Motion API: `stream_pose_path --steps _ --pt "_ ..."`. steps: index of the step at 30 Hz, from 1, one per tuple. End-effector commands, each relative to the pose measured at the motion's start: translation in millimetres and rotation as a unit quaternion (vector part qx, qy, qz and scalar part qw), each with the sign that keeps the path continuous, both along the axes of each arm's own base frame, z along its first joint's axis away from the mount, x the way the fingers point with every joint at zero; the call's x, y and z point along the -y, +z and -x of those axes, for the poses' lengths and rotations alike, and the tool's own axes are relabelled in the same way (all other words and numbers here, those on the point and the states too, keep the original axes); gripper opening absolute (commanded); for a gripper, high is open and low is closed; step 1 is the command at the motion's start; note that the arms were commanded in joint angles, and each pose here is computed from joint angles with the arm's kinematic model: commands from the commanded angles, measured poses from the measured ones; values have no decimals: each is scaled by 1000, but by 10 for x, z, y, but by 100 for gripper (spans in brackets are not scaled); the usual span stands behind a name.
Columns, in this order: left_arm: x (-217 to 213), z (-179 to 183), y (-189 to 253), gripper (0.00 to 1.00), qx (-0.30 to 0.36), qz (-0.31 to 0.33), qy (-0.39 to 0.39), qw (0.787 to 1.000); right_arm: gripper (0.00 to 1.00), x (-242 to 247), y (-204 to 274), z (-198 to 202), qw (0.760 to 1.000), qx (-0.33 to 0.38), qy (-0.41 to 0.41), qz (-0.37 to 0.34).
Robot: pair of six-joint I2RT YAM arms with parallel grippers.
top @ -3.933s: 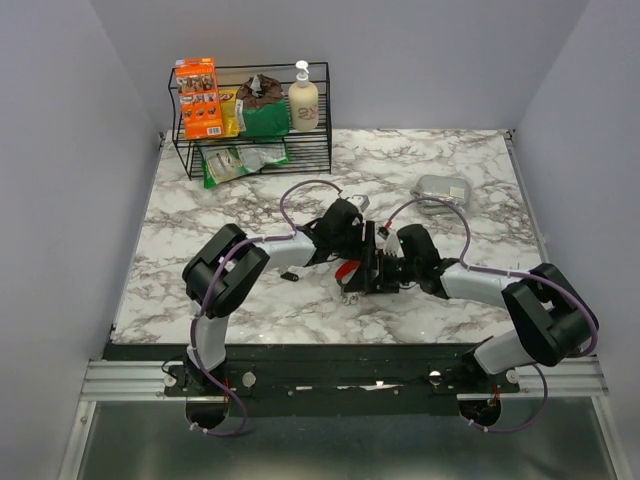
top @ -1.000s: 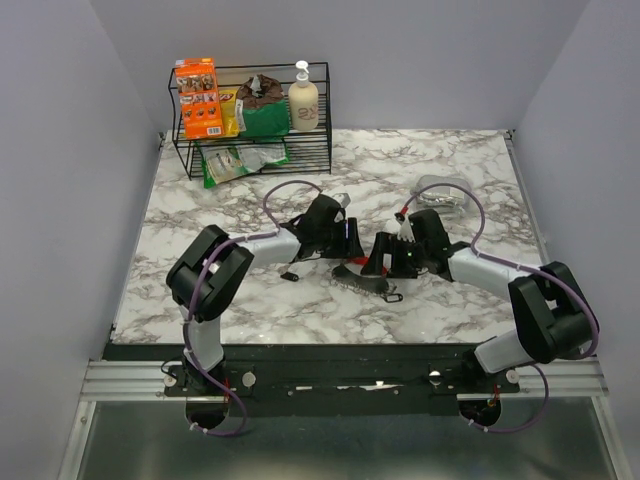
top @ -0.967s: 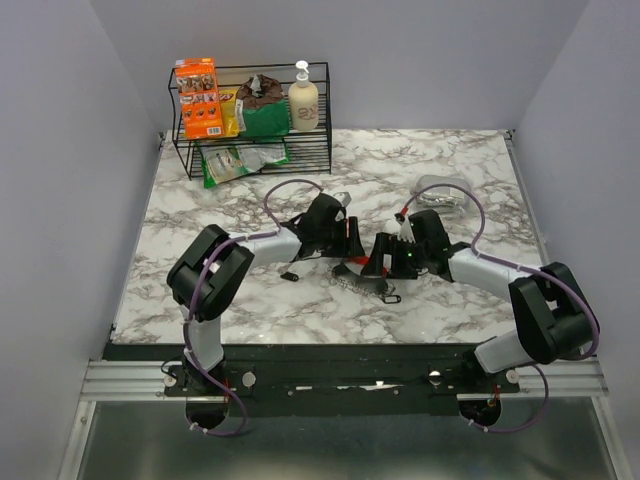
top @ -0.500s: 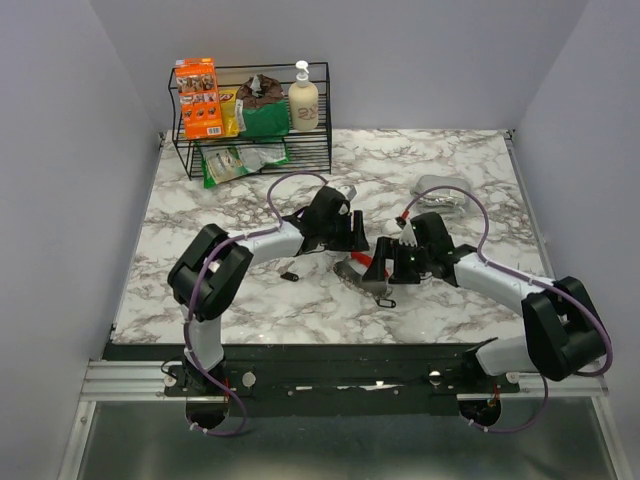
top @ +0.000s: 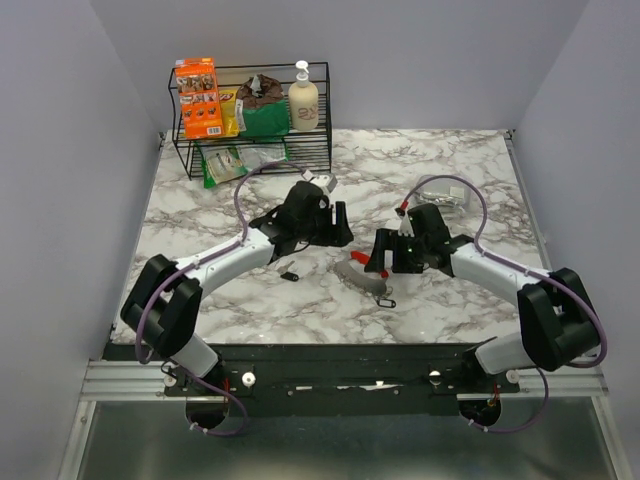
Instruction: Put the keys on the keyring
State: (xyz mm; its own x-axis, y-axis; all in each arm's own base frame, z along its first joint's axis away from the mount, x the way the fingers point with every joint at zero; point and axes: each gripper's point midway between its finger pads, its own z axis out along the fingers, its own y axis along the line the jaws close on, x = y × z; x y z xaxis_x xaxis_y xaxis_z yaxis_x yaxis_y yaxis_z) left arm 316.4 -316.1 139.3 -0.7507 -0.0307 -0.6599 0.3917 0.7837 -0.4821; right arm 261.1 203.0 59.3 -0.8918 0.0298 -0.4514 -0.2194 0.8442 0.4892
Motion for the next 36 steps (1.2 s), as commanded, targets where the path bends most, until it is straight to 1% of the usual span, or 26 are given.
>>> stream_pose_path --steps 1,6,13,17,24,36 --pt "-341 232 -272 73 -33 -35 29 998 100 28 -75 -170 999 15 -8 30" --pt "-478 457 -519 74 -61 -28 38 997 100 21 -160 -302 999 14 -17 44" --pt "-418 595 -715 74 -93 15 39 995 100 -70 -212 -309 1000 1 -3 29" --pt "-380 605 -771 74 -102 23 37 994 100 -85 -286 -133 1000 -17 9 19" --pt "-366 584 -854 74 -107 16 36 994 100 -173 -413 204 998 -54 28 -7" --pt "-390 591 -839 74 -102 3 28 994 100 -267 -380 591 994 -86 52 -31"
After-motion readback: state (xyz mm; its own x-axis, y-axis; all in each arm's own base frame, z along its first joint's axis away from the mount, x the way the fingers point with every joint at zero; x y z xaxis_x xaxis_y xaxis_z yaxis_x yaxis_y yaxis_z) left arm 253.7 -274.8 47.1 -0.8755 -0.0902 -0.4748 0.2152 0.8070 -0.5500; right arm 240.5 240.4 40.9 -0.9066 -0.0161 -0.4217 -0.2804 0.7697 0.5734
